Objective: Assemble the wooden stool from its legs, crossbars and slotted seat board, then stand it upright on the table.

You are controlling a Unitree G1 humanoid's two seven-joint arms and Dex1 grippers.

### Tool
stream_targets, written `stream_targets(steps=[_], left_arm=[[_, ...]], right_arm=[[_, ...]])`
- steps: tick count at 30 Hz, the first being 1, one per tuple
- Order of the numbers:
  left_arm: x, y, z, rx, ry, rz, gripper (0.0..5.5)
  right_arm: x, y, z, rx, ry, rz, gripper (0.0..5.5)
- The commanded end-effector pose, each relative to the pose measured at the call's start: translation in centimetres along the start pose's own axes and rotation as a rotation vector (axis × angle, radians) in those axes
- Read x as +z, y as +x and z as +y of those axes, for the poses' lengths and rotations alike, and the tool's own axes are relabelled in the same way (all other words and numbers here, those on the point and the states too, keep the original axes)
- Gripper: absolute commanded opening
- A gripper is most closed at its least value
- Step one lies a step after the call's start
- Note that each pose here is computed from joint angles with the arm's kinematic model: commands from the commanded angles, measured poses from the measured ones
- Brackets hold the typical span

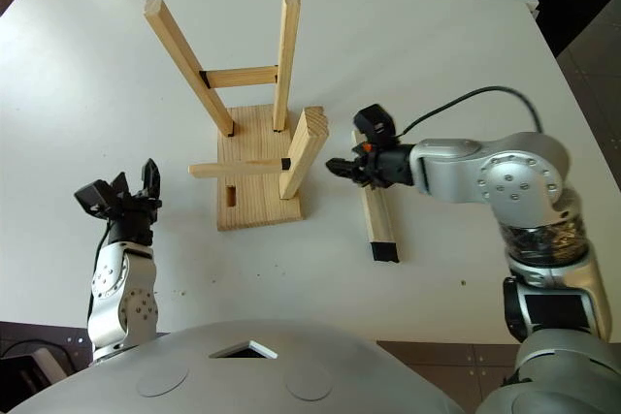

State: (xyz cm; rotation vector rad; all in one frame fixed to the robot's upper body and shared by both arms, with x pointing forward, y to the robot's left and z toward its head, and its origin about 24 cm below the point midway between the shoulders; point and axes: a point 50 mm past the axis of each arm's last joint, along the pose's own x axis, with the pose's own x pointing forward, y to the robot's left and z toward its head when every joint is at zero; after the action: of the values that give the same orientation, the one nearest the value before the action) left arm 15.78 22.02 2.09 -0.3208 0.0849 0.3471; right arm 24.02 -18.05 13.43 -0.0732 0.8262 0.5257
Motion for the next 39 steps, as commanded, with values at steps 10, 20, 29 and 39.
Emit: stream_targets(steps=[10,20,29,39], left_arm=[[0.3,-0.5,0.4,0.027,-0.003,-0.014,3.29],[0.0,-1.1,0.3,0.034,-0.011,-0.004,3.29],[0.1,-1.2,0.3,0.020,-0.006,0.006,3.29],[0.3,-0.9,0.3,0.011,0.001,0.009,3.29]], right_arm=[[-3.8,0.2,-0.1,-0.045,0.214,0.134,3.42],[-5.1,-0.4,0.6,-0.025,0.196,0.244,3.42],[-6.6,-1.2,1.5,0.001,0.224,0.308,3.42],[-9.3,-1.0,1.8,-0.026,0.187,0.381,3.42]])
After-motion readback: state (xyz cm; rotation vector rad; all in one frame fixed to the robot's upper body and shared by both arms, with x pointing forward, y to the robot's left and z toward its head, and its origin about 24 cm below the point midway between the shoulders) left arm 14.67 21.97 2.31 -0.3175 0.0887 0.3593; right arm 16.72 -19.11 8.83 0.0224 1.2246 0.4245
